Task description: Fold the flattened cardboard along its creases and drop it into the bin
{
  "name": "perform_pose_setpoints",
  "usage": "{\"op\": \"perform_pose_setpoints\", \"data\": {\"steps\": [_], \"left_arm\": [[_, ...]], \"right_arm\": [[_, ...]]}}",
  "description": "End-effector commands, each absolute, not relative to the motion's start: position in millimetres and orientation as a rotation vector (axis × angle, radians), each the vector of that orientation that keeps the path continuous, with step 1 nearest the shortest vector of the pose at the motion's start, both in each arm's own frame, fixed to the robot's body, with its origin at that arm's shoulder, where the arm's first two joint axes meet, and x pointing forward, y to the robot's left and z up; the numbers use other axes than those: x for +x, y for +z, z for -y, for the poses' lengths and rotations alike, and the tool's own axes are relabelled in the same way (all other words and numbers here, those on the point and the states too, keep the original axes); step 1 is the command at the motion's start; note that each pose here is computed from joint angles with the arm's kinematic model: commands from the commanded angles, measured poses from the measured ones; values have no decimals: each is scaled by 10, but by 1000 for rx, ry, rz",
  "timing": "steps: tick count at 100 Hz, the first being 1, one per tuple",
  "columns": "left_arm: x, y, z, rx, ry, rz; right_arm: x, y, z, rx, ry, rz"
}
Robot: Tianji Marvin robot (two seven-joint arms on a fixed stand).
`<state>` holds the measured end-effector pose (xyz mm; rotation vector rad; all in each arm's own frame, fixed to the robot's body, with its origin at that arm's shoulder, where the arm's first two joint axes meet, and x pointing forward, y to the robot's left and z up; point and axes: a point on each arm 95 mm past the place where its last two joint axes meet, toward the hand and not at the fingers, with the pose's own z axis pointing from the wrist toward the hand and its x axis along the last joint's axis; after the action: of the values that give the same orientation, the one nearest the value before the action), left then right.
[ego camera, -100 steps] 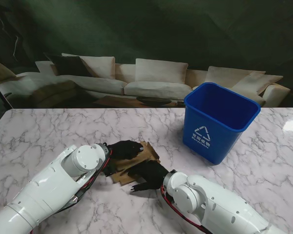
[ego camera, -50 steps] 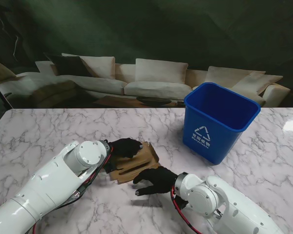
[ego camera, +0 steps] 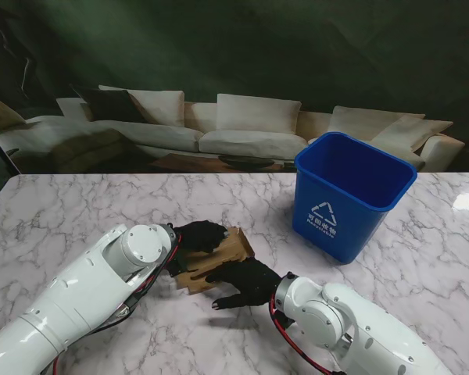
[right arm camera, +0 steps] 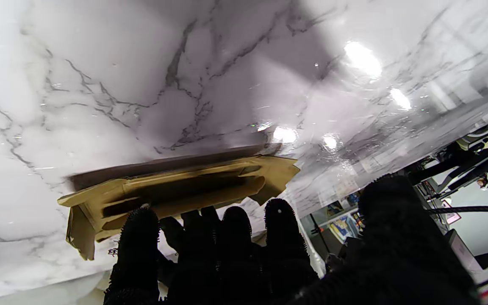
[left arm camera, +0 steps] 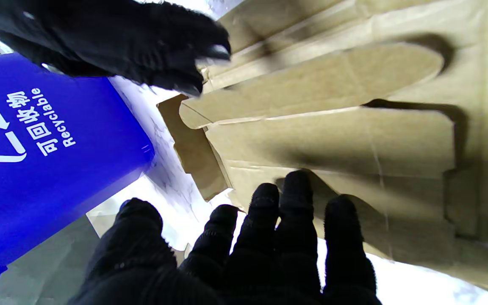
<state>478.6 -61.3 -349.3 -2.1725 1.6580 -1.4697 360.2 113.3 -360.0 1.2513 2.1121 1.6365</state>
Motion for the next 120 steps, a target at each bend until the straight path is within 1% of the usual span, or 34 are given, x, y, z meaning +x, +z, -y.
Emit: {"op": "perform_pose_setpoints", "data": {"steps": [1, 34, 54, 100, 120], "left_arm": [[4680, -3733, 552, -2240, -1380, -1675], [4685, -3739, 545, -2257, -1388, -1657], [4683, -3711, 540, -2247, -1404, -1659], [4621, -3377, 474, -2093, -1577, -1625], [4669, -3284, 394, -2014, -1599, -1590]], "right_arm": [[3651, -3633, -1134, 1260, 1628, -2096], [3738, -3782, -1216, 1239, 1592, -2121], [3728, -3881, -1222, 1282, 1554, -2156], [3728, -4026, -1189, 1263, 1489, -2193], [3742, -4062, -1187, 1261, 1480, -2202]]}}
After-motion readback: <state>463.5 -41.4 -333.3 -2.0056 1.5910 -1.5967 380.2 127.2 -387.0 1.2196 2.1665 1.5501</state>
